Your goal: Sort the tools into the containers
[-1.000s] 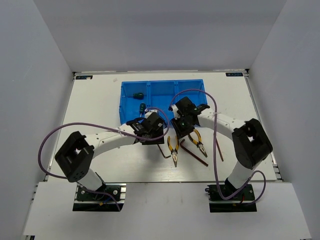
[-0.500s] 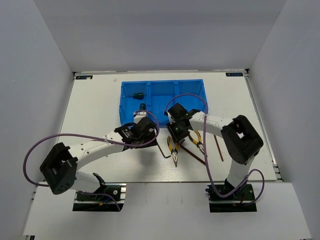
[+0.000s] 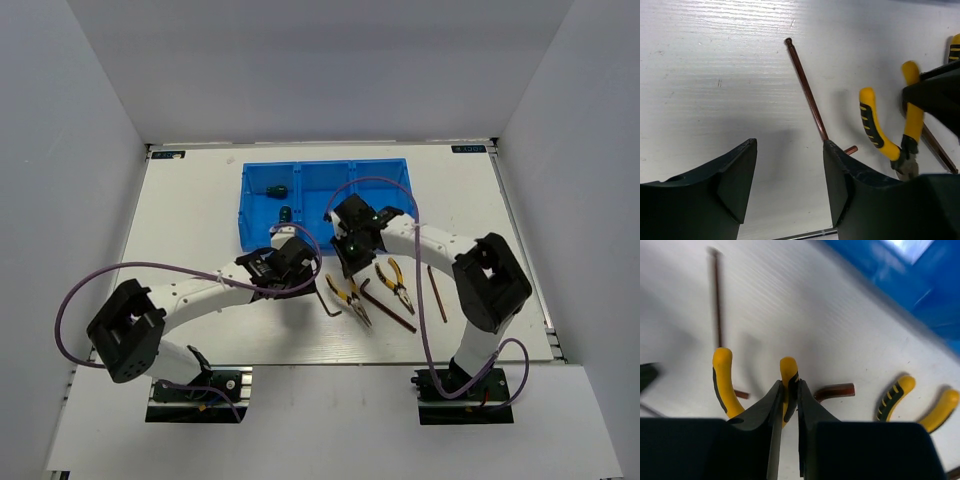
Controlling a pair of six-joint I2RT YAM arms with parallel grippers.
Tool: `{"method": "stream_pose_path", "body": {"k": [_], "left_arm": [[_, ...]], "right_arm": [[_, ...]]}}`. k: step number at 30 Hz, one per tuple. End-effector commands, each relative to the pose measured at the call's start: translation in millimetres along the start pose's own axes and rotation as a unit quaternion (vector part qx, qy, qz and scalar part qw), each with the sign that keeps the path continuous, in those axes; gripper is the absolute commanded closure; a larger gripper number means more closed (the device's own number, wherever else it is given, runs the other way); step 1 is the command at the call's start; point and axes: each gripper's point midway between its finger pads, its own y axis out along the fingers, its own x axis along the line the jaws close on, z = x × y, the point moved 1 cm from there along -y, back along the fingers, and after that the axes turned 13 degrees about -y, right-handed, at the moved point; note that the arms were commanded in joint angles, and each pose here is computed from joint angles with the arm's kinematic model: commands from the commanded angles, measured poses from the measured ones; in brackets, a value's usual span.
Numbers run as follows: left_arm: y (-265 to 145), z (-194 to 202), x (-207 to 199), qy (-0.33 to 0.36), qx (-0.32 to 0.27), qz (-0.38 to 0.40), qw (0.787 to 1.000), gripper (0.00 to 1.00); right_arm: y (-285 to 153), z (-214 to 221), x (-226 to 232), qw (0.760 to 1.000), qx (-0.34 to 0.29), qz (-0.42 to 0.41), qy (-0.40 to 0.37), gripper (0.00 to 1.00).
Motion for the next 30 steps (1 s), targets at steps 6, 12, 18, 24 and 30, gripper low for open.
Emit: {"method": "stream_pose_path", "body": {"k": [6,12,18,24,30], "left_arm": [[9,7,-9,-0.006,0.002,0.013,1.000,0.40],[26,13,-21,0.003,0.016,0.000,1.000,0.42],[27,20,-27,0.017,0.026,-0.009,0.999,0.42],[29,23,-28,0.020,0.028,-0.007,0.999,0.42],[31,25,-35,0.024,0.030,-0.005,0.999,0.42]], "right_arm": [[-97,-123,-21,0.983,-0.164,0.044,-0.066,1.00],[-96,-198,-94,0.955,-0.222,0.188,-0.062,1.00],[-58,-222,-117,0.952,-0.217,0.199,-0.084,0.83],[-55,-212,-119,0.959,-0.209,0.180,-0.069,0.53],[-152,-186,-102,0.954,-0.260,0.145,-0.030,0.55]]}}
